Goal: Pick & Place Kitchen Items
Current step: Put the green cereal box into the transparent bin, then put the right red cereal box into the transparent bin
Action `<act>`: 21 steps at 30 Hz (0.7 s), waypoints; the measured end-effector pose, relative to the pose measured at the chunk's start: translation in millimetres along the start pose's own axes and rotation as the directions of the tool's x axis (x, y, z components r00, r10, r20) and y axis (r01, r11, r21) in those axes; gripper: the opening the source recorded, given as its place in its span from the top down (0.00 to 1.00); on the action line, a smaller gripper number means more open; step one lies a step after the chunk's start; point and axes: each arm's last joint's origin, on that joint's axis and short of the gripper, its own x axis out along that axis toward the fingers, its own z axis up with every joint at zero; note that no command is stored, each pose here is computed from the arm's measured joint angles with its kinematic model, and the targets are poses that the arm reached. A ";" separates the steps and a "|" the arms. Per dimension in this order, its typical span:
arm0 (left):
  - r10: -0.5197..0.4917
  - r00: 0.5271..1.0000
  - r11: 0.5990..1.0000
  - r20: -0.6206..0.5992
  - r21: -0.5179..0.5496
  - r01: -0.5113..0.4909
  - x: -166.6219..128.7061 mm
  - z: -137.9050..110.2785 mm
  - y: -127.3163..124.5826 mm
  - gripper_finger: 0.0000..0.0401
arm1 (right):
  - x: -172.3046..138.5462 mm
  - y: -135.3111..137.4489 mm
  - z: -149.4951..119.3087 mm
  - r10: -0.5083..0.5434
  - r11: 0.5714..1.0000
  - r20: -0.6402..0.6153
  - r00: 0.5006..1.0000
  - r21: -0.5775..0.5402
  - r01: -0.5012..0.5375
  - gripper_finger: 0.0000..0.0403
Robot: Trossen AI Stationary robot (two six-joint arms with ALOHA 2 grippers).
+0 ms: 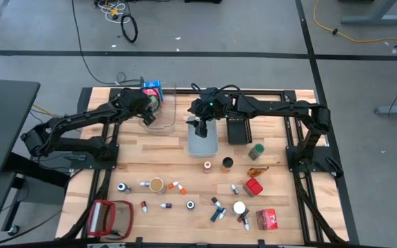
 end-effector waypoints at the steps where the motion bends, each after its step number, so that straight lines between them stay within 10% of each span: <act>1: 0.023 1.000 1.000 0.006 0.002 -0.023 -2.4 2.7 0.9 0.37 | 0.0 -0.1 0.0 0.000 1.000 0.000 1.000 0.000 0.000 0.37; 14: -0.018 0.989 1.000 0.150 0.011 0.017 -37.9 31.4 -5.8 0.37 | 0.0 -0.2 -1.2 -0.006 0.988 -0.013 1.000 0.157 0.008 0.37; 21: -0.196 0.935 0.981 0.295 0.063 0.186 -67.8 46.1 -14.7 0.37 | -0.8 -9.9 -1.7 -0.171 0.978 -0.030 0.985 0.117 0.173 0.37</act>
